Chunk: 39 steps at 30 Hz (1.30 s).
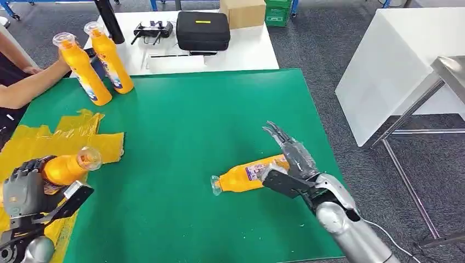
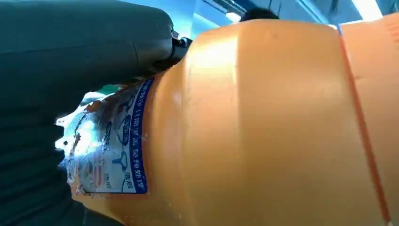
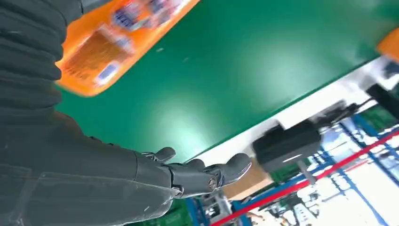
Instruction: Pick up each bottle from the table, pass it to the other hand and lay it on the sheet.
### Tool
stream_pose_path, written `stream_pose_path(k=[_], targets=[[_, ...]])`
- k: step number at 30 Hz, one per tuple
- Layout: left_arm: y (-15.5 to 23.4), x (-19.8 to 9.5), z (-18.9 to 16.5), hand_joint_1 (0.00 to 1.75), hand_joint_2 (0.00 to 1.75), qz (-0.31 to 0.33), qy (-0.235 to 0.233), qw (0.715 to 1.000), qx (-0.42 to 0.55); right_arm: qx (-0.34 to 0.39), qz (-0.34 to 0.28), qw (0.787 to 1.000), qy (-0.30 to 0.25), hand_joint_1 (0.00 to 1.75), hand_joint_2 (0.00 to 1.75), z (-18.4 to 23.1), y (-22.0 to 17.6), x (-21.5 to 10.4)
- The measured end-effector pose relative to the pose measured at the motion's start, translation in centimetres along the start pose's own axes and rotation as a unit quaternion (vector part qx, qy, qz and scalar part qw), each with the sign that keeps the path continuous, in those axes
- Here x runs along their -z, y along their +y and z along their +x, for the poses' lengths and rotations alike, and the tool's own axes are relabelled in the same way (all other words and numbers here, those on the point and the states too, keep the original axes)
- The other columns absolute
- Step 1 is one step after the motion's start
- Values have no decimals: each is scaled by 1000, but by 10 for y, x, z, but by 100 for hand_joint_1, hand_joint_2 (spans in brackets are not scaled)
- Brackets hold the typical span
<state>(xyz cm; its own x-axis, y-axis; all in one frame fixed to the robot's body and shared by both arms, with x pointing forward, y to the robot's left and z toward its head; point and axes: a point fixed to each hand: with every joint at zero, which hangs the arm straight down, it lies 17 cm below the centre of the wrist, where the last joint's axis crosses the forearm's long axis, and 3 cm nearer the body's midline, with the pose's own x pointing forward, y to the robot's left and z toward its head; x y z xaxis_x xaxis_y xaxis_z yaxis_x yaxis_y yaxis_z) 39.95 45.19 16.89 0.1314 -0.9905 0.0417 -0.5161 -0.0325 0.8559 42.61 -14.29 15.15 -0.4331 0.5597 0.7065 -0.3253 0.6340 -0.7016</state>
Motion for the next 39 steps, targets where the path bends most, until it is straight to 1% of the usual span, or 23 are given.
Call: stream_pose_path(k=[2, 4, 6, 8, 10, 16, 19, 20, 23, 26, 28, 31, 37, 38, 39], targets=[[-9, 0, -3, 175, 175, -15, 5, 1000, 2, -11, 3, 1000, 8, 0, 175, -8, -6, -5], [-31, -1, -8, 175, 175, -61, 9, 998, 18, -23, 21, 999, 22, 0, 175, -18, -5, -10], [-59, -7, -12, 175, 175, -114, 9, 993, 34, -32, 38, 998, 33, 0, 175, -28, -5, -13], [-80, -7, -12, 175, 175, -150, 5, 988, 40, -42, 51, 997, 42, 0, 175, -36, -7, -10], [-95, -3, -7, 175, 175, -170, 2, 985, 37, -50, 60, 996, 51, 0, 175, -44, -8, -5], [-110, 3, -4, 175, 175, -189, -4, 981, 39, -58, 69, 994, 64, 0, 175, -55, -8, -1], [-123, 3, 0, 175, 175, -217, -11, 975, 39, -72, 89, 990, 84, 0, 175, -68, -1, 1], [-126, 6, 2, 0, 175, -223, -12, 974, 38, -76, 95, 988, 90, 0, 175, -72, 1, 3], [-137, 13, 10, 0, 175, -241, -19, 970, 32, -89, 112, 984, 104, 0, 175, -82, 15, 14], [-147, 22, 25, 0, 175, -261, -27, 965, 6, -101, 136, 978, 121, 0, 175, -92, 36, 29], [-154, 26, 37, 0, 175, -273, -34, 961, -14, -111, 164, 971, 134, 0, 175, -99, 55, 34], [-157, 35, 54, 0, 175, -281, -45, 958, -31, -130, 212, 957, 149, 0, 175, -111, 83, 34], [-158, 39, 60, 0, 175, -282, -49, 958, -34, -134, 225, 953, 153, 0, 175, -113, 92, 33], [-159, 43, 67, 0, 175, -285, -54, 956, -35, -141, 237, 949, 156, 0, 175, -115, 100, 35], [-159, 50, 77, 0, 175, -284, -59, 956, -42, -164, 263, 936, 165, 0, 175, -123, 107, 34]])
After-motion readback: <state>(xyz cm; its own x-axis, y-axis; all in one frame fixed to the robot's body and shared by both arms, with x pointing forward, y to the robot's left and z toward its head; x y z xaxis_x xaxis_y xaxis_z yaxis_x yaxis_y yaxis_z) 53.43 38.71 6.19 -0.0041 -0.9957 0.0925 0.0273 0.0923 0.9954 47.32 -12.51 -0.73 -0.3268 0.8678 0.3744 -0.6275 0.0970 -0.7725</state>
